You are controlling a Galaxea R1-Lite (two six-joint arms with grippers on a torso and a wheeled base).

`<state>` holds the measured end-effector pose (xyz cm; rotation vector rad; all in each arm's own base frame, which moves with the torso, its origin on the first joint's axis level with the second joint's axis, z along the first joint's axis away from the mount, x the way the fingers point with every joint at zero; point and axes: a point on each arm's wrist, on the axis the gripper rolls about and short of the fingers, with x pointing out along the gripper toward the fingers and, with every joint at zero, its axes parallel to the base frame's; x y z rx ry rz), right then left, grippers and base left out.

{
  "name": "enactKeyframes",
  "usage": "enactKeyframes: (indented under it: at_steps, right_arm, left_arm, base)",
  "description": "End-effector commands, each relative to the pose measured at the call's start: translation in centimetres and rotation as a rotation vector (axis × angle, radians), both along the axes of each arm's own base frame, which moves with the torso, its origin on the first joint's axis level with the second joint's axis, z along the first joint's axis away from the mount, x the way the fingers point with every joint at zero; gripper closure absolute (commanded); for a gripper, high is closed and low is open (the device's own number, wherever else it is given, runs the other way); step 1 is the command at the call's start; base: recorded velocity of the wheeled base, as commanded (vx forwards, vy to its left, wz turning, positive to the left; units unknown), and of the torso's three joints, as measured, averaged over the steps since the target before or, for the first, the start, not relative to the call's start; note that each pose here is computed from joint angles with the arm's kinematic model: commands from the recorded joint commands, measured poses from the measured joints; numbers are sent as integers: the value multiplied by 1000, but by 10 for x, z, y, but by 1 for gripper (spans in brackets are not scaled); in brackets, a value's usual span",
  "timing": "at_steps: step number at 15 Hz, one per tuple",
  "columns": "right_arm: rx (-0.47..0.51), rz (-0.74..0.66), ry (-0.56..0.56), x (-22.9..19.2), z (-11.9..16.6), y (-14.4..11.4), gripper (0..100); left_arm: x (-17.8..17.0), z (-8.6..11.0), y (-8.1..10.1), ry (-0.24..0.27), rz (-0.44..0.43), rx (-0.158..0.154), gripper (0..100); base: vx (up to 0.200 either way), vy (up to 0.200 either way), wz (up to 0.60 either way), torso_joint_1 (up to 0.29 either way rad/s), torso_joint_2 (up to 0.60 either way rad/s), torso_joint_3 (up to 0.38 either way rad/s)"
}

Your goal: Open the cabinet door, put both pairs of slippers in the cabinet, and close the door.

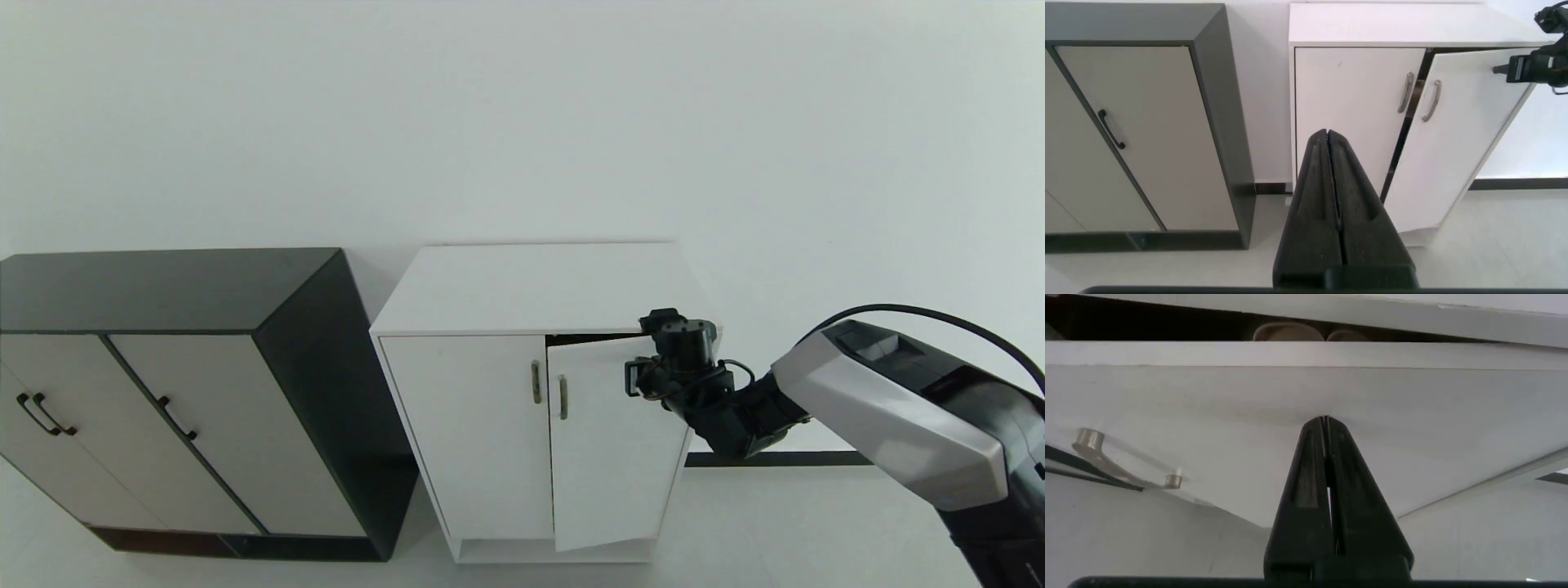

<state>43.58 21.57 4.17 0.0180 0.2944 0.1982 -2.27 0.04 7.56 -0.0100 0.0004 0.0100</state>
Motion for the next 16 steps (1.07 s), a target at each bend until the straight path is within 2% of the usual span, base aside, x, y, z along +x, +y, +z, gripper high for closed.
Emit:
enactKeyframes:
  at_steps: [1,16]
  right_arm:
    - [-1,-5,2,4,-5,0,100]
    - [-15,-14,-1,16,-8,-2,100]
  left_arm:
    - [0,0,0,1,1,-1,100]
    - [0,0,0,1,1,-1,100]
  base:
    - [0,0,0,0,0,0]
    - [0,0,0,0,0,0]
